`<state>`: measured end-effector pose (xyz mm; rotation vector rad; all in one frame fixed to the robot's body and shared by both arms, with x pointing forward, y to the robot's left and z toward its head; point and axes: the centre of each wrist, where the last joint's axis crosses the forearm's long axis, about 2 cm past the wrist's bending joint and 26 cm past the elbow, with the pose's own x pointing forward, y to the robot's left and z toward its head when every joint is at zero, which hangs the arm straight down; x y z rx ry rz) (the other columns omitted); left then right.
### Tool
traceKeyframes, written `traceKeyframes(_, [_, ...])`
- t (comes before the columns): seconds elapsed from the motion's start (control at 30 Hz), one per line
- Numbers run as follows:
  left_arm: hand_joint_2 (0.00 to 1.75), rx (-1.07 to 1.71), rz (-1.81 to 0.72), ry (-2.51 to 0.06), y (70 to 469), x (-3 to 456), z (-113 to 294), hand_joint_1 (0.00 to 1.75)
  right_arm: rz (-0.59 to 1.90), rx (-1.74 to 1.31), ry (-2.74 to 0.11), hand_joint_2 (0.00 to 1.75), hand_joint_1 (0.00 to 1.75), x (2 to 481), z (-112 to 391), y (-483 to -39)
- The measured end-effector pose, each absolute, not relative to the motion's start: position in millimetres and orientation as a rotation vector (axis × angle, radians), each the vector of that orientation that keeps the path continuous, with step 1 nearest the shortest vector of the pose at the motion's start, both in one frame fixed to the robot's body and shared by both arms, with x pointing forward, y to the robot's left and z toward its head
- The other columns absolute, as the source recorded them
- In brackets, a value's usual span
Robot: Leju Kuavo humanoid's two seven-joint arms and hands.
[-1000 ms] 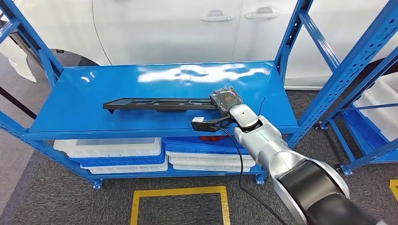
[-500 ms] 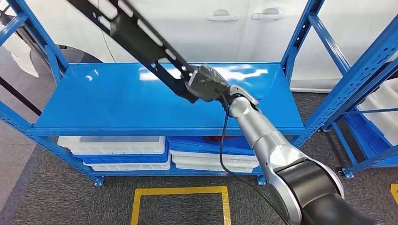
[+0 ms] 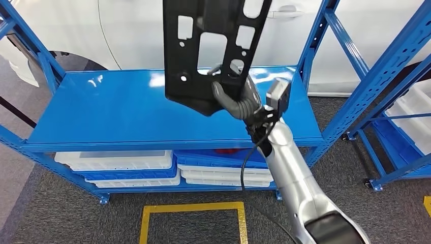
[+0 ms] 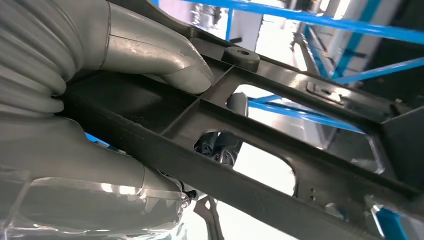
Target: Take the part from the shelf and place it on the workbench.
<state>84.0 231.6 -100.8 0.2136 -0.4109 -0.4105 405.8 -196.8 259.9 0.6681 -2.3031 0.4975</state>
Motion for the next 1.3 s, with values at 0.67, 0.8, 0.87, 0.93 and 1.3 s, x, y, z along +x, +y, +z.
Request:
traceKeyframes(0.67, [1.75, 0.251, -0.434, -0.451, 232.3, 84.2, -100.6, 0.00, 0.522, 0.598, -2.285, 1.75, 1.75, 243.7, 152.5, -179.5])
traceKeyframes(0.8, [1.75, 0.270, -0.458, -0.440, 231.8, 86.8, -99.9, 0.00, 0.527, 0.603, -2.300, 1.75, 1.75, 237.7, 155.2, -177.8])
traceKeyframes(0.87, [1.75, 0.274, -0.468, -0.436, 231.5, 87.9, -99.6, 0.00, 0.524, 0.600, -2.299, 1.75, 1.75, 235.8, 154.4, -177.4])
traceKeyframes(0.93, [1.75, 0.280, -0.473, -0.435, 231.4, 89.2, -99.3, 0.00, 0.519, 0.594, -2.298, 1.75, 1.75, 234.7, 153.5, -177.4])
traceKeyframes(1.3, [1.75, 0.232, -0.453, -0.410, 229.4, 91.1, -99.1, 0.00, 0.487, 0.582, -2.302, 1.75, 1.75, 232.9, 152.3, -178.0])
